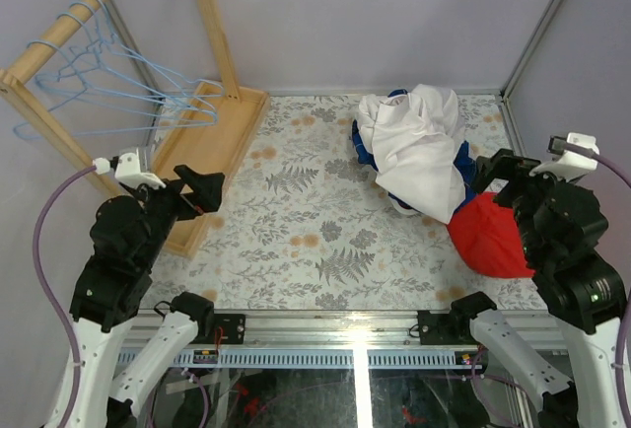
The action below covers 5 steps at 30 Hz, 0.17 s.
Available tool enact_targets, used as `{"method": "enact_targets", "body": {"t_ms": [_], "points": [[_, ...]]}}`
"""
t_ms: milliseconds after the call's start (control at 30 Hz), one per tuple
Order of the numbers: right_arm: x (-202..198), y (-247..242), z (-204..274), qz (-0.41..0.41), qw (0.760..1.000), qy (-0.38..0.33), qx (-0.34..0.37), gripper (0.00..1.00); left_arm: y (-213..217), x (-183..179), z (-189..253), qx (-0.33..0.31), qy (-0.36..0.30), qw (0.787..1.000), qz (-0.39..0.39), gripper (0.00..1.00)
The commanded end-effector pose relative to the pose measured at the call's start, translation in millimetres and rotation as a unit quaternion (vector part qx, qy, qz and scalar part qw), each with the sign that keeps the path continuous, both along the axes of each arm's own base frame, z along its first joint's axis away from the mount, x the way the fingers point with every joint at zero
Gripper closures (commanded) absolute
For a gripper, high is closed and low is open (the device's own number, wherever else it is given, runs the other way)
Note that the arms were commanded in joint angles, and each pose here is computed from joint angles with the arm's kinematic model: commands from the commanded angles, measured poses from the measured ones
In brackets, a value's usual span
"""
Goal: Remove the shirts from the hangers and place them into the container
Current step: Reset both arms
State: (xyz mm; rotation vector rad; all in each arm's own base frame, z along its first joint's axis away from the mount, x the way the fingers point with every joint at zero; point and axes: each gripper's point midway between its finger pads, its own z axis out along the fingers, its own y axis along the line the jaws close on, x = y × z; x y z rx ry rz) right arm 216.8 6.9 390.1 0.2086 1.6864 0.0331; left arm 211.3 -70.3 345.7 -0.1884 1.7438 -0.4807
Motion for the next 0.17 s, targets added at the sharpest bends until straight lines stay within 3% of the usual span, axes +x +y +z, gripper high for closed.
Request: {"method": "enact_targets", "body": {"t_ms": [0, 133], "points": [[-16.7, 12.8, -2.2, 0.049, 0.999, -0.011, 0.021, 0.01, 34.2, -7.6, 10.5, 0.040, -0.020, 0.996, 0.072, 0.00], [-19.2, 22.3, -10.9, 0.073, 0.997, -0.001, 0.035, 0.01, 43.7, -10.1, 17.4, 0.044, -0.025, 0.994, 0.095, 0.00]]}}
